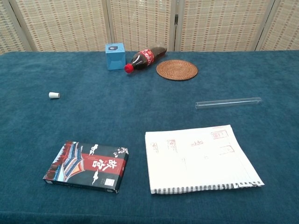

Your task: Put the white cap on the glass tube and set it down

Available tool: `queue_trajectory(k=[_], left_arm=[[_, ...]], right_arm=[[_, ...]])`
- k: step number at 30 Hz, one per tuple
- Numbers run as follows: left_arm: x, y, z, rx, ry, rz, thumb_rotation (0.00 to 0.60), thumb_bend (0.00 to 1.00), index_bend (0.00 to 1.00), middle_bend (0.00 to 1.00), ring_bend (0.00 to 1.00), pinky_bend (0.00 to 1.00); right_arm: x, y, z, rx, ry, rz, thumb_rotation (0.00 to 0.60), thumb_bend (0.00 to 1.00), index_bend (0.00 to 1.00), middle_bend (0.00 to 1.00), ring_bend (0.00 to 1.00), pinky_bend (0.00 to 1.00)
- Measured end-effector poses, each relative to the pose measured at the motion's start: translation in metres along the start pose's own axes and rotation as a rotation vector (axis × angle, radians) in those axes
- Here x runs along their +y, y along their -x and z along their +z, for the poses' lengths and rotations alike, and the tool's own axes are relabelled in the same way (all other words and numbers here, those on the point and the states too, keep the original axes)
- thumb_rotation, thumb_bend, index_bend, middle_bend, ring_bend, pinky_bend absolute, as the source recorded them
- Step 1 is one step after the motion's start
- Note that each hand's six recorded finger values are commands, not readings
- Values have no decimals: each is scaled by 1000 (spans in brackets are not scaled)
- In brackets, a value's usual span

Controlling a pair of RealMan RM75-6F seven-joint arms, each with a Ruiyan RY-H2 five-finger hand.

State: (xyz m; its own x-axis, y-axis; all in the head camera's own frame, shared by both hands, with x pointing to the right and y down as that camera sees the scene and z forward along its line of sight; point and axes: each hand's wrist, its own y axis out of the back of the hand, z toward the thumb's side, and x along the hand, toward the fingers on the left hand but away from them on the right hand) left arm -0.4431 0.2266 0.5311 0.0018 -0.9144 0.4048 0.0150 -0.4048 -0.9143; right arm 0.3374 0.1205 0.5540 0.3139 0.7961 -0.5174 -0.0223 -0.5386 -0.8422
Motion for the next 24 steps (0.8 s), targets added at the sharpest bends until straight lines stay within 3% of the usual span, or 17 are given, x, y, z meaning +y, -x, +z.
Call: queue_trajectory(k=[7, 11, 24], left_arm=[[1, -5, 1, -10, -10, -3, 600, 384, 183, 79, 39, 0], [2, -9, 4, -22, -13, -4, 600, 383, 183, 79, 39, 0], [4, -29, 28, -108, -24, -7, 600, 383, 183, 79, 39, 0]], right_arm=[[-10, 59, 25, 54, -9, 87, 600, 350, 383, 846, 873, 984], [-22, 86, 37, 76, -22, 124, 600, 351, 383, 908, 949, 1000], [-58, 131, 45, 61, -81, 182, 600, 318, 383, 999, 1000, 1000]])
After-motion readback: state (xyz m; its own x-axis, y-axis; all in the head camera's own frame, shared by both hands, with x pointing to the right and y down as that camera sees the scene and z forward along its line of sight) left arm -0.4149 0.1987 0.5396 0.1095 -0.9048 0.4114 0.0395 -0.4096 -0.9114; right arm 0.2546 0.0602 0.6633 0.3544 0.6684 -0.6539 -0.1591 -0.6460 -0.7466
